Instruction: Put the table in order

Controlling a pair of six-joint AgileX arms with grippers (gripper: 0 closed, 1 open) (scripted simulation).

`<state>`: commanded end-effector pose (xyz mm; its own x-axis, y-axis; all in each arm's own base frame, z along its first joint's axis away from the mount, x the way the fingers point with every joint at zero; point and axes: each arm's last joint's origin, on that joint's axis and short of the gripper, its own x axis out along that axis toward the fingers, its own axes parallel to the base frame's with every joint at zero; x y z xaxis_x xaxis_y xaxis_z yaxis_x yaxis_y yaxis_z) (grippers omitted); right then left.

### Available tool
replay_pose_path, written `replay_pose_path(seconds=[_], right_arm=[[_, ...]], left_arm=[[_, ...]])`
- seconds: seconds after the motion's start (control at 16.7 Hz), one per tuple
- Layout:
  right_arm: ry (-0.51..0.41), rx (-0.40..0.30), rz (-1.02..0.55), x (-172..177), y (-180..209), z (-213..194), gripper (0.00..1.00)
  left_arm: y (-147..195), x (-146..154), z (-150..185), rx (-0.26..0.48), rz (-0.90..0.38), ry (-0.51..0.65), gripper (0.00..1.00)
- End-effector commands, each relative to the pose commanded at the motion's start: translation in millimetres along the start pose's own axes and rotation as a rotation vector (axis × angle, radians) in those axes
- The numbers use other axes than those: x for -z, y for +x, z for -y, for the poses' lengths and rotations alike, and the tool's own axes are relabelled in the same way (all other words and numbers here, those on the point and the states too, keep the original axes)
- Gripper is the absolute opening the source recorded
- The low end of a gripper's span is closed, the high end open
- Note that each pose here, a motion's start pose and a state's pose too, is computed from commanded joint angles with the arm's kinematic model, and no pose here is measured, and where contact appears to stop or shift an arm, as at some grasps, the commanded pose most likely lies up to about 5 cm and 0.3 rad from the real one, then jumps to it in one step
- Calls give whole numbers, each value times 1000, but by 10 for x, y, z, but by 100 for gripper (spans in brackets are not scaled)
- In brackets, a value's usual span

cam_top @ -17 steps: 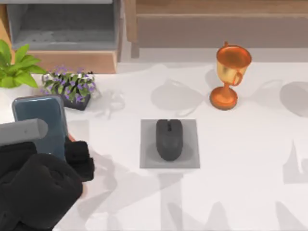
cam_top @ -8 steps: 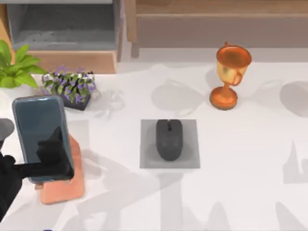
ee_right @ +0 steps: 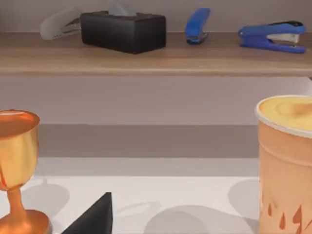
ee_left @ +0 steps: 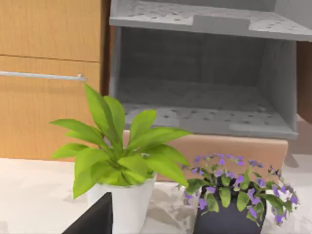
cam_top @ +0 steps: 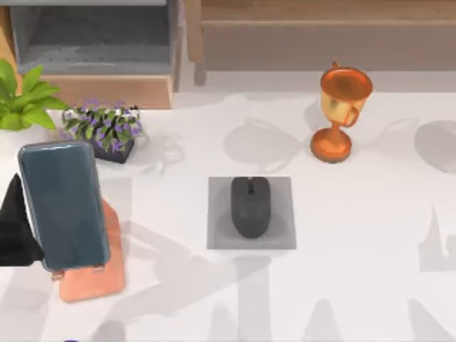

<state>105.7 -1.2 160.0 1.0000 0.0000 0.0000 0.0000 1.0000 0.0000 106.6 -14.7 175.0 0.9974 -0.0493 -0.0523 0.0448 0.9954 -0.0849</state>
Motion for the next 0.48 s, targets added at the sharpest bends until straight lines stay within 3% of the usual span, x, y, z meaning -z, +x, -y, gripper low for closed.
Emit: replay_pose_path(seconds=[0.24,0.48], right_arm=[[0,0,0,0,0,0,100],[0,0,0,0,0,0,100]], left_arm=[[-8,124,-135,-43,52,77,100],[-8,139,-147,-47,54,84,100]])
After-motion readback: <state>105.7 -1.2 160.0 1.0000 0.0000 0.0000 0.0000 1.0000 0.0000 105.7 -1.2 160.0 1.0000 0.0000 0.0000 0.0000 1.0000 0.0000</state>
